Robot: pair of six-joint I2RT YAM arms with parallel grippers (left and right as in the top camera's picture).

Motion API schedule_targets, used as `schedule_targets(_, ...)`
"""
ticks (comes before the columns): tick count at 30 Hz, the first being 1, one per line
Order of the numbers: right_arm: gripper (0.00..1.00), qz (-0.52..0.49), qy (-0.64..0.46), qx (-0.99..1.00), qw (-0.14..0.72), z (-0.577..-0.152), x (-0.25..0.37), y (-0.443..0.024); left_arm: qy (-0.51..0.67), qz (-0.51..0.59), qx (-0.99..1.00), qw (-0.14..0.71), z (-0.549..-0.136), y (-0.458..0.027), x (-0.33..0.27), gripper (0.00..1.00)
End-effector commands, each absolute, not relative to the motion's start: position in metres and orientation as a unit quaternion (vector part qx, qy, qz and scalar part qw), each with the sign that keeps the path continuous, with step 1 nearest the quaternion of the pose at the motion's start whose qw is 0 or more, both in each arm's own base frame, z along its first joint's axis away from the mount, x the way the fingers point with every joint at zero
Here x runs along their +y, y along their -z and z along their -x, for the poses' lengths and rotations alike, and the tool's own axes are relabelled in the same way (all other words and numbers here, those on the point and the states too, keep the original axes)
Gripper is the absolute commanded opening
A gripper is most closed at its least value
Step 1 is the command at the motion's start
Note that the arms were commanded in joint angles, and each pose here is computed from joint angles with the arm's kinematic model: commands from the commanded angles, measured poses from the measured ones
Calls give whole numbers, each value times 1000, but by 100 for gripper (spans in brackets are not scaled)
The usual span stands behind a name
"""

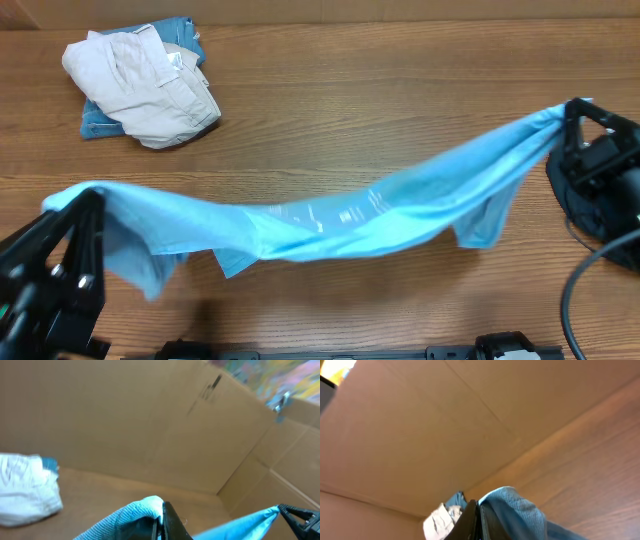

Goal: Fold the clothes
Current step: 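Lift the T-shirt with both grippers and shake it out toward the far side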

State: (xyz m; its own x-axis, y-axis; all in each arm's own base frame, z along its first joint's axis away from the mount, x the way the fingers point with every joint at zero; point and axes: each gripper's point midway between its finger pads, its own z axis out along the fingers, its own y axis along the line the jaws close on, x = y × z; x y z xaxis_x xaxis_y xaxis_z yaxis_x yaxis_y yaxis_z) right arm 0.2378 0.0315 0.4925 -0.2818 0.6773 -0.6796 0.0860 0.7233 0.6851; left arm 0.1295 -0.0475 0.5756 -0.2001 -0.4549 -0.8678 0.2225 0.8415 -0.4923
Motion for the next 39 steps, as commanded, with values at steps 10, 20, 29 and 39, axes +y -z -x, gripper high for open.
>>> schedule_targets(10, 4, -271, -232, 732, 581, -250, 14, -519, 232, 154, 697, 661, -146, -597, -19, 4)
schedule_targets(20, 4, -284, -158, 795, 512, -383, 19, -445, 196, 181, 820, 507, -341, -505, -37, 4)
schedule_targets(29, 4, -325, -122, 784, 514, -448, -24, -413, 149, 165, 887, 406, -475, -386, -47, 6)
schedule_targets(39, 4, -366, -94, 800, 466, -432, -63, -386, 201, 109, 914, 335, -468, -355, -88, 4)
